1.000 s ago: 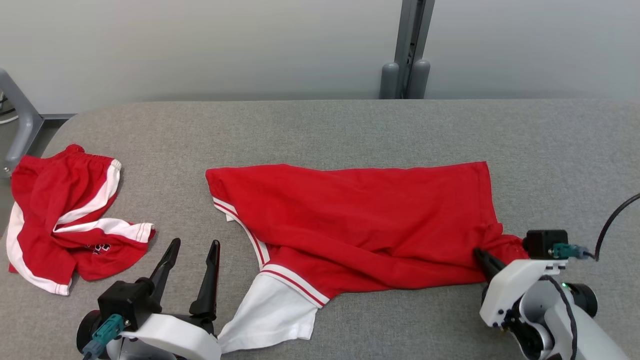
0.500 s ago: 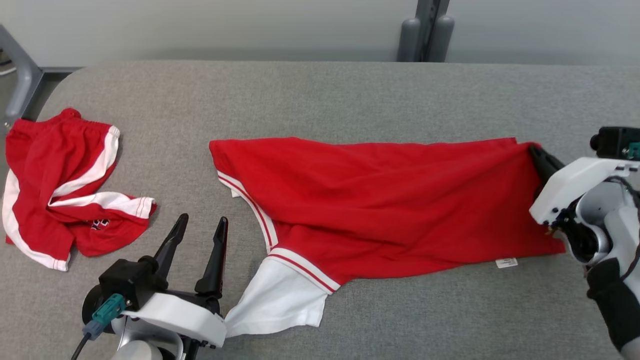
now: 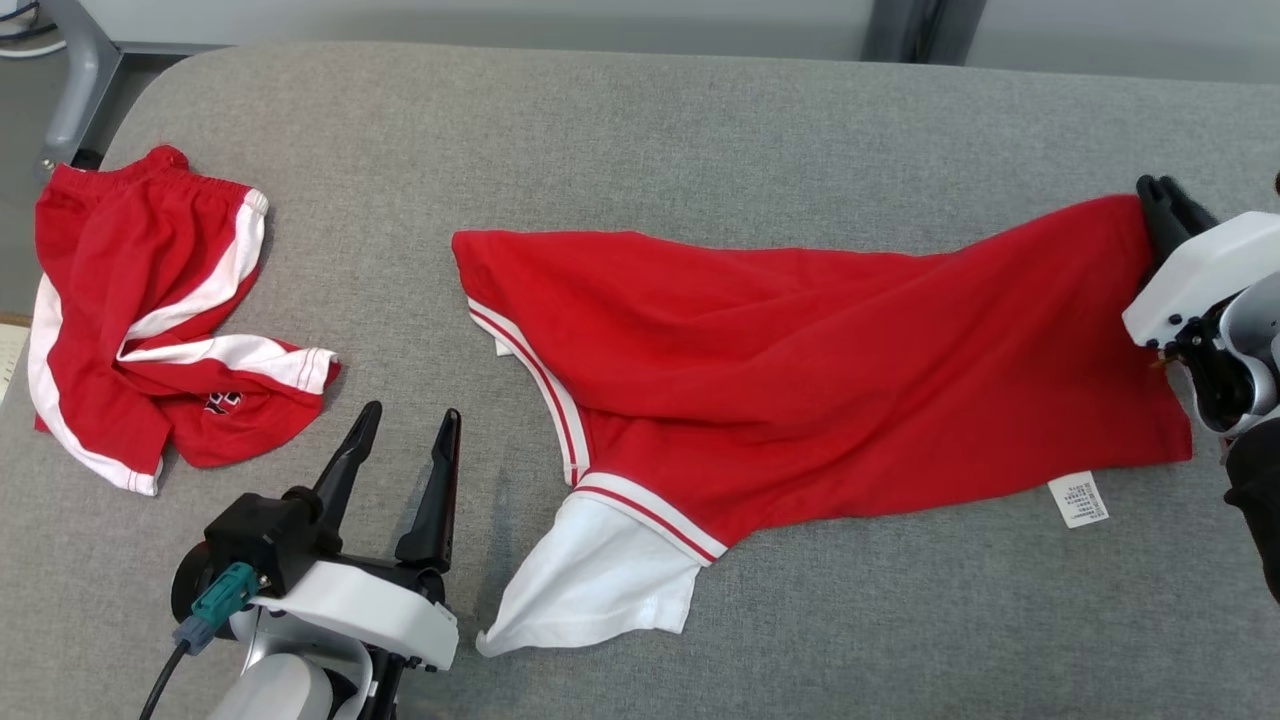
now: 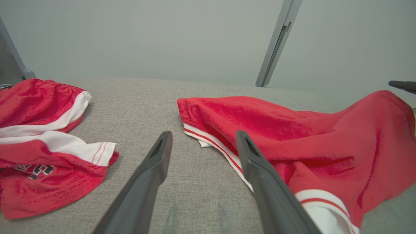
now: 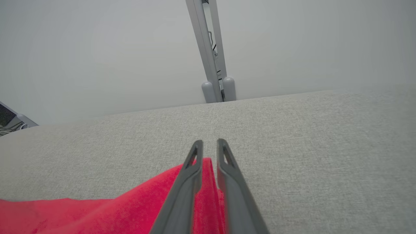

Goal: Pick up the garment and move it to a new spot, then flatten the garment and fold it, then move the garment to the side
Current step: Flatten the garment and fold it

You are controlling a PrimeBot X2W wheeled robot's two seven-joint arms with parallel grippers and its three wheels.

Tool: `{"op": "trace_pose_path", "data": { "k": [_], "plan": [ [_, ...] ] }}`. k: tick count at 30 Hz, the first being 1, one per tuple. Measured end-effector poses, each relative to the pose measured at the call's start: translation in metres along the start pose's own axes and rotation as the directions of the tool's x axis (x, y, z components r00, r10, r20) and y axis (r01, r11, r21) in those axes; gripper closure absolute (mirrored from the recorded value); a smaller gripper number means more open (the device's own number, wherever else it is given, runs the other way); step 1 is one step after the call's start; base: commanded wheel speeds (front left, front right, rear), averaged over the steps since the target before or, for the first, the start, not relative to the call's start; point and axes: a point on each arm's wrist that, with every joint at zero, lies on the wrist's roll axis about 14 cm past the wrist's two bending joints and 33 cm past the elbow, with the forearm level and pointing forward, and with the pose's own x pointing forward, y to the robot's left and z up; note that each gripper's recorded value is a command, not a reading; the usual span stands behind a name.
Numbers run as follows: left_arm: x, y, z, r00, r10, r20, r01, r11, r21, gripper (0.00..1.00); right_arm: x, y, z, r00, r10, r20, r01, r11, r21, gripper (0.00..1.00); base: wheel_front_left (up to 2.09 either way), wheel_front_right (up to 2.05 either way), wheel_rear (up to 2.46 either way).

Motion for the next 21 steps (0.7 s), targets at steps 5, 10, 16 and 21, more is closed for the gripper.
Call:
{"op": "trace_pose_path", "data": {
  "k": [5,10,16,21],
  "plan": [
    [0.0,-0.009,0.004,1.0,-0.028,0.014,0.028,1.0,-0.001,0.0,-0.01,0.002,0.019,0.995,-0.004,0.096,0.006,1.0,-0.016,0.0,0.0,0.0,0.0],
    [-0.006,-0.02,0.008,0.998,-0.054,0.027,0.055,0.998,-0.005,0.0,-0.038,-0.008,0.021,0.986,-0.016,0.165,0.025,0.998,-0.051,0.0,0.0,0.0,0.0],
    [-0.014,-0.033,0.014,0.995,-0.083,0.051,0.084,0.996,-0.006,0.0,-0.082,-0.014,0.024,0.97,-0.008,0.242,0.027,0.997,-0.075,0.0,0.0,0.0,0.0],
    [-0.019,-0.044,0.021,0.991,-0.108,0.074,0.108,0.994,-0.006,0.0,-0.119,-0.024,0.023,0.954,-0.026,0.3,0.045,0.997,-0.056,0.0,0.0,0.0,0.0]
  ]
}}
